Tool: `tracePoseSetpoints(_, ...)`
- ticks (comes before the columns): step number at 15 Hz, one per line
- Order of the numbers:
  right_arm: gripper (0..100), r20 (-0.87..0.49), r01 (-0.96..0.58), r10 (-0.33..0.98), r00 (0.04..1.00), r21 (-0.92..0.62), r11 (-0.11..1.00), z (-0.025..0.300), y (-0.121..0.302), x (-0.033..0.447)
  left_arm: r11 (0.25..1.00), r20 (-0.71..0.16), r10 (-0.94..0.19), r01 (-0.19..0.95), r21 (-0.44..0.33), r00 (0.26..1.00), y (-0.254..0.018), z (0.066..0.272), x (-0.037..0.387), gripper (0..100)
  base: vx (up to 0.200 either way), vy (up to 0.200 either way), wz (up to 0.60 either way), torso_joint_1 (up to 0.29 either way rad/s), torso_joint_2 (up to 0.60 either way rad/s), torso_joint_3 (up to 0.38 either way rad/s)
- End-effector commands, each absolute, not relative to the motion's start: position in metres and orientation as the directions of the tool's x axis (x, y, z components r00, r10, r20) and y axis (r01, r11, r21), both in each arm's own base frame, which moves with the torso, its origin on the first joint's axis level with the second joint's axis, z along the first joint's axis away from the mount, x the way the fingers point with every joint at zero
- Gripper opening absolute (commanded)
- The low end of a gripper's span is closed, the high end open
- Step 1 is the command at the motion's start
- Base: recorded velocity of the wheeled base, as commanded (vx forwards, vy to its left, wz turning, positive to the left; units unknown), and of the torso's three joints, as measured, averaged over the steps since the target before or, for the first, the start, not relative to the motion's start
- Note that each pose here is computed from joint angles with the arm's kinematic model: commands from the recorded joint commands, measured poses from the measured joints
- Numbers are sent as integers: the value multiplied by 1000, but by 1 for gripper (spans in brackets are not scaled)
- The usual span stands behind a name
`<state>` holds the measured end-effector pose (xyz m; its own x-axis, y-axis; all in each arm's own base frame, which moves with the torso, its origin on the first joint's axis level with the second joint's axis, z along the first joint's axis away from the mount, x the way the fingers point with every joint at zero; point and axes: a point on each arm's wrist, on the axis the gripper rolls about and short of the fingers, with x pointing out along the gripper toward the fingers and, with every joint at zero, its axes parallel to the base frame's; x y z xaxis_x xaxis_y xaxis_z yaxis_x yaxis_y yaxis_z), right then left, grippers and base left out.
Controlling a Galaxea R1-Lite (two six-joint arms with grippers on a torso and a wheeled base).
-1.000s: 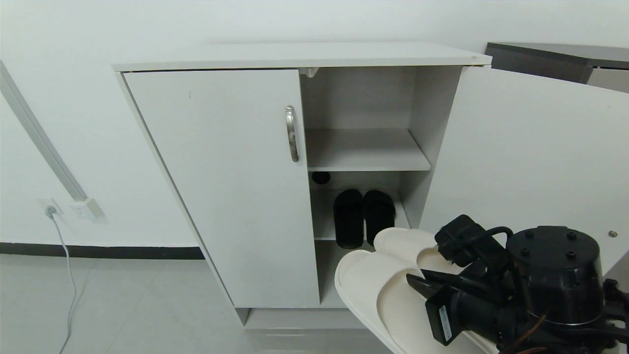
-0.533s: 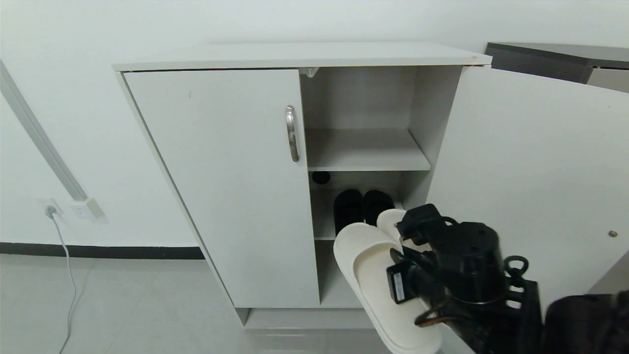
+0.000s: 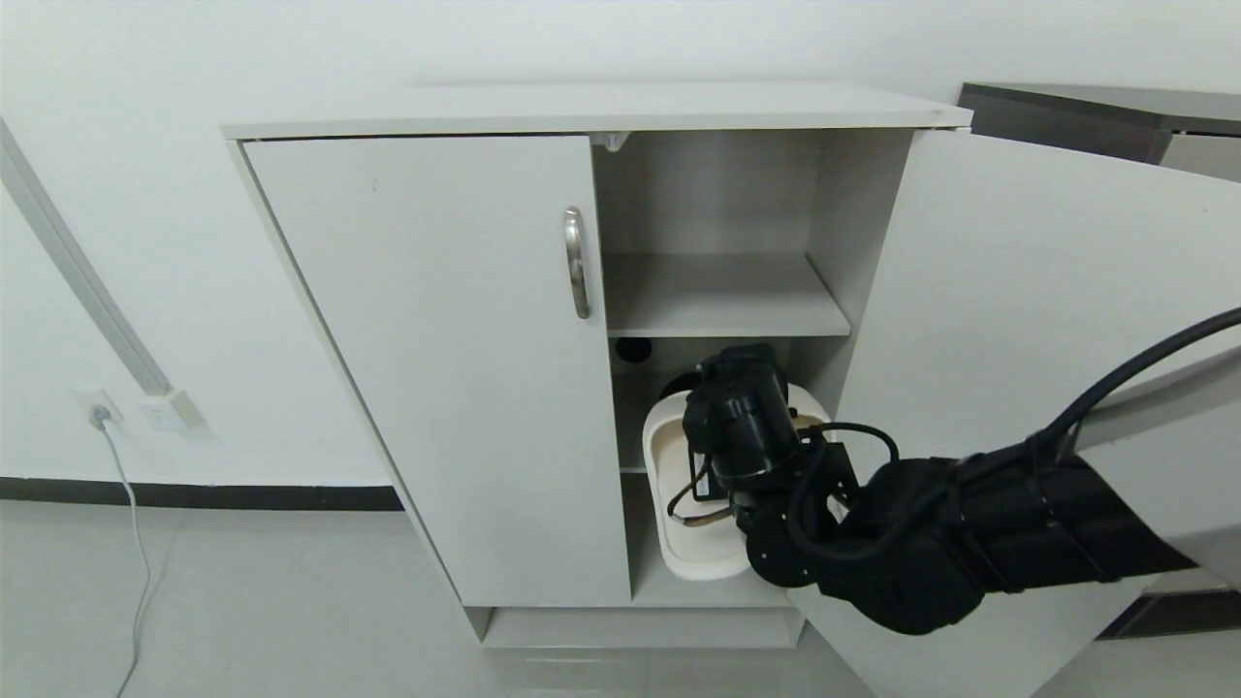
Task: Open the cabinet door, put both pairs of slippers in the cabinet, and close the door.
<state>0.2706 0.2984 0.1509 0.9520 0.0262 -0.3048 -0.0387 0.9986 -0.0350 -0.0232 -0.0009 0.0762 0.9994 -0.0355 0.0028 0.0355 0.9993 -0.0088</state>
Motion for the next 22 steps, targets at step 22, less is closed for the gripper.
tracePoseSetpoints(22,0,-199,-23,33,979,50,998,227,291,267,999,2,-37,37,-6,999,-1,76,-23,0,45,0,0,1,0,1)
